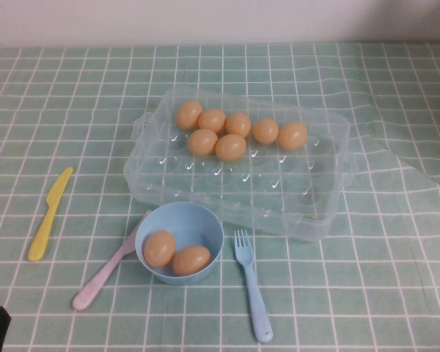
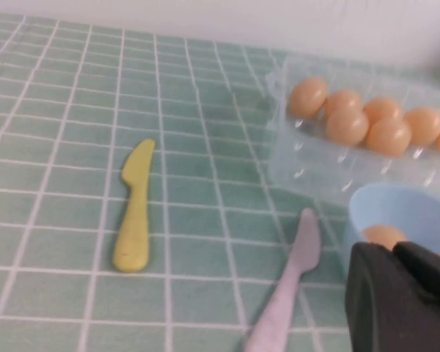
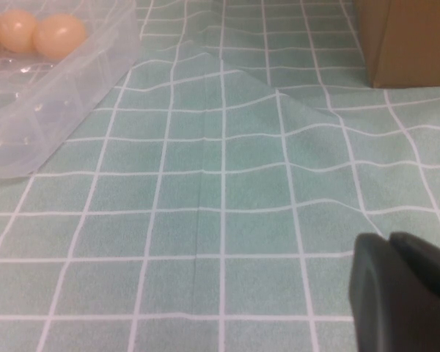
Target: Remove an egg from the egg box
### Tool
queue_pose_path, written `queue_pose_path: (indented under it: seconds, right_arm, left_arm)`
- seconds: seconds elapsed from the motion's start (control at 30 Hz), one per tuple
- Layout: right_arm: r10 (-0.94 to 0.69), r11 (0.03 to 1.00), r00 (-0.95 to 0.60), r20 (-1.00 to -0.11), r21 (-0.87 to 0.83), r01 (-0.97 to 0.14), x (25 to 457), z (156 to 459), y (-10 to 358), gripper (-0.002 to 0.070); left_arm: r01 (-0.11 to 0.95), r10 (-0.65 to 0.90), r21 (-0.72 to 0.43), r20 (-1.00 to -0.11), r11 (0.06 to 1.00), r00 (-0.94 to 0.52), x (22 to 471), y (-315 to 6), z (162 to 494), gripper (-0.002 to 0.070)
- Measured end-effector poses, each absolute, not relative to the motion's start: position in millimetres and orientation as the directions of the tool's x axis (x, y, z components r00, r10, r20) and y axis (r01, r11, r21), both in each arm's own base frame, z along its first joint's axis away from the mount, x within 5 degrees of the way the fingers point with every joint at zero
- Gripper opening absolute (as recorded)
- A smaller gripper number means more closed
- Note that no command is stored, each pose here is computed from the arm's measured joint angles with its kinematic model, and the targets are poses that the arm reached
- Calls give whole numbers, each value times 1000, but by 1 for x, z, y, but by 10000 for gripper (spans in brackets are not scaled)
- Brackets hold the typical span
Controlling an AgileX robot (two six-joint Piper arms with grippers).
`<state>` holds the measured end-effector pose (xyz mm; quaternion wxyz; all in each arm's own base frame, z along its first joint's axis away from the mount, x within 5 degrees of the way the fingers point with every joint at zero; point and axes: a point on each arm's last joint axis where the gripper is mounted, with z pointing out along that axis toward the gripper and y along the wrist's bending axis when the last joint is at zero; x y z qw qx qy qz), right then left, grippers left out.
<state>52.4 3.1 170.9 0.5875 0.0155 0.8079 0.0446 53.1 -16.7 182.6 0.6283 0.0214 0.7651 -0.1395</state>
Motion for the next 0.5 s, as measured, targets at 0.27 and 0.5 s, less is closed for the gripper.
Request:
queue_pose_path:
  seconds: [0.27,0.5]
  right_arm:
    - [77,996,-309,-948,90,-27,52,171,3,-18]
    - [77,996,-309,-948,90,-27,52,171,3,-18]
  left_arm:
    - [184,-483,-509,-859,841,-168,54,-17,194,0]
    - [179,-515,-534,-845,826,-142,55,-16,196,0]
